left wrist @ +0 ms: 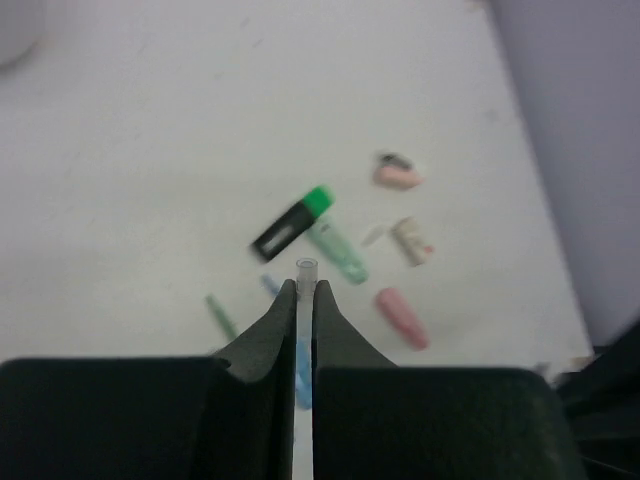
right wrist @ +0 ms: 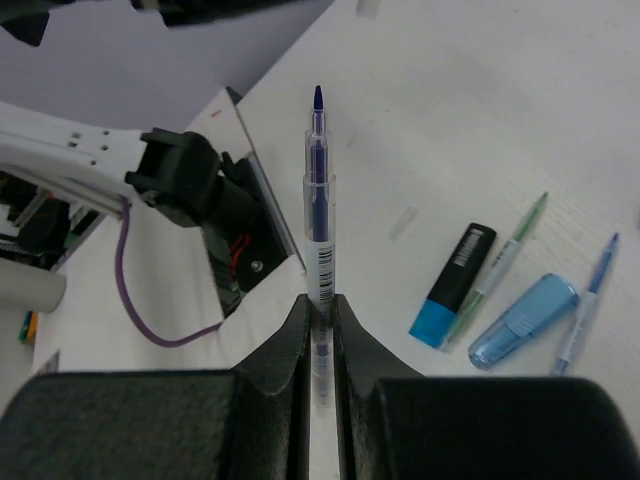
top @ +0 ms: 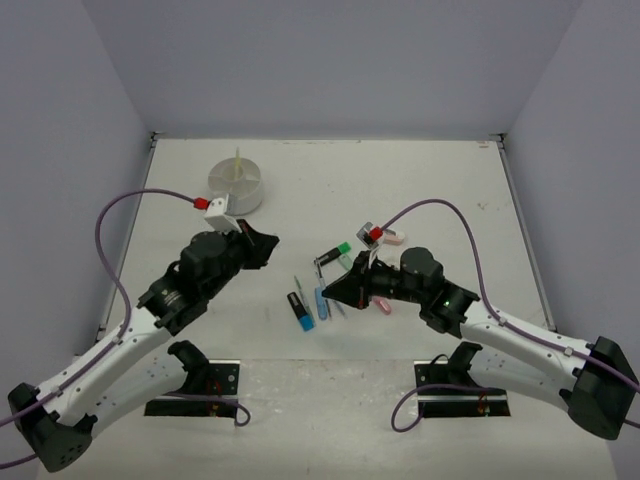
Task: Sort the stationery into containers
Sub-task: Close the pen cap on the pen.
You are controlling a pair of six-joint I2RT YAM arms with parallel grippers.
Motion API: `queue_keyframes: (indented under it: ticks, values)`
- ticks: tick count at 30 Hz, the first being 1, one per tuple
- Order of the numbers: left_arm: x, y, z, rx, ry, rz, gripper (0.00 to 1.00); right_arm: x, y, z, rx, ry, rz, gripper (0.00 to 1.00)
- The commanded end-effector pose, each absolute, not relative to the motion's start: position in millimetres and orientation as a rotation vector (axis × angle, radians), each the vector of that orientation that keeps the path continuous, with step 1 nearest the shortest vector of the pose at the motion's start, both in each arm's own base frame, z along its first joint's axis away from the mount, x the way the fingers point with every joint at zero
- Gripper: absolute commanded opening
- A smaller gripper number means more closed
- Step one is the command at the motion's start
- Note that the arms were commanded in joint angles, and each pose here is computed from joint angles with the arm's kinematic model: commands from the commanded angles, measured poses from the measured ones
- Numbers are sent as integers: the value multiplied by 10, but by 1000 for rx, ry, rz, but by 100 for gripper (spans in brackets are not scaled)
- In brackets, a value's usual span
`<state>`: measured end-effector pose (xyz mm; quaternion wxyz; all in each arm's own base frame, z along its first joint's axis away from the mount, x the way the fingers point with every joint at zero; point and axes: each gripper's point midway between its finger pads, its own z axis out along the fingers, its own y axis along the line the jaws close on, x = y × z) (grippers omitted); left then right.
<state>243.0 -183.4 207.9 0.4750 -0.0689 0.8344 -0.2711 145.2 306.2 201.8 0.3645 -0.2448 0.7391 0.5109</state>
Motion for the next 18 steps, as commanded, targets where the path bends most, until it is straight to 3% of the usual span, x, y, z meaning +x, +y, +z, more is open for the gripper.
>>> queue_keyframes:
  ticks: [1, 6, 18]
  values:
    - [2135, -2256, 3523, 194, 1382, -1089, 0, 1199, 3281, 2787, -712, 1512, 1601, 0]
    - [1979, -2383, 3760, 290, 1270, -1187, 0, 1233, 3378, 2879, -717, 1505, 1585, 0]
    - [1912, -2410, 3657, 293, 1270, -1239, 0, 1384, 3452, 2869, -689, 1560, 1525, 0]
